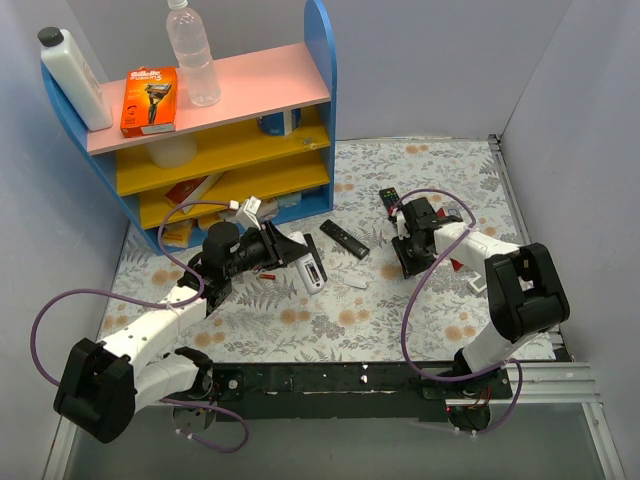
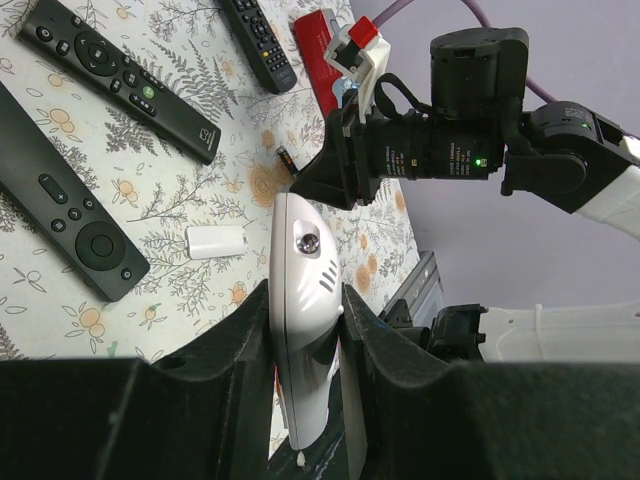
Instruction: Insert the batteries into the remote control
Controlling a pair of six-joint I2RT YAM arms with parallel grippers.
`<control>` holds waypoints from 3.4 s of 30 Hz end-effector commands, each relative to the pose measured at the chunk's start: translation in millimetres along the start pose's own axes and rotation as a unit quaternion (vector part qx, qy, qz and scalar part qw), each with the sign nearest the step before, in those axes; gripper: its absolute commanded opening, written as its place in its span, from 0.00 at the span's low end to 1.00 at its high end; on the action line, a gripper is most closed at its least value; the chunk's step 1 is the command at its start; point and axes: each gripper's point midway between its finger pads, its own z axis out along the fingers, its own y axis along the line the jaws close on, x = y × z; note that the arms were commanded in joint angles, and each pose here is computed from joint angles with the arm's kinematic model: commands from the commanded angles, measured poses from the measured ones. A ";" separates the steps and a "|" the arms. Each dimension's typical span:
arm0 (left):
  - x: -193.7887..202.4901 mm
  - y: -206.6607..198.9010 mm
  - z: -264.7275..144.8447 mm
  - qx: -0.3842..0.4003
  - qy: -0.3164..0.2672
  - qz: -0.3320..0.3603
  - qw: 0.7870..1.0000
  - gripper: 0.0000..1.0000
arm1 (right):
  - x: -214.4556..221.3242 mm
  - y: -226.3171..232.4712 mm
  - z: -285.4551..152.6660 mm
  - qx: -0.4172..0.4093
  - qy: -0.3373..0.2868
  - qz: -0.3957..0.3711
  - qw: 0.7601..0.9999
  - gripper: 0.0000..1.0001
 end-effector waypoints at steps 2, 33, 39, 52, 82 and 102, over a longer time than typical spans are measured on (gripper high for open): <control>-5.5 -8.9 0.7 0.017 -0.005 0.005 1.000 0.00 | -2.6 1.8 9.3 -0.004 0.005 0.002 1.000 0.37; -5.2 -5.2 15.2 0.074 -0.041 -0.038 0.996 0.00 | -62.7 164.8 -136.1 -0.202 -0.112 -0.133 0.964 0.01; -9.8 -6.4 21.2 0.086 -0.049 -0.020 0.995 0.00 | -61.9 214.5 -172.5 -0.251 -0.106 -0.154 0.950 0.01; -15.1 -19.0 18.5 0.134 -0.070 -0.026 0.988 0.00 | -44.9 222.8 -169.2 -0.234 -0.030 -0.136 0.962 0.01; -11.1 -38.8 12.1 0.167 -0.073 -0.046 0.982 0.00 | -68.2 241.2 -167.8 -0.224 -0.003 -0.119 0.967 0.01; -8.4 -18.3 11.3 0.133 -0.088 -0.121 0.980 0.00 | -62.2 237.6 -176.6 -0.222 0.000 -0.122 0.967 0.44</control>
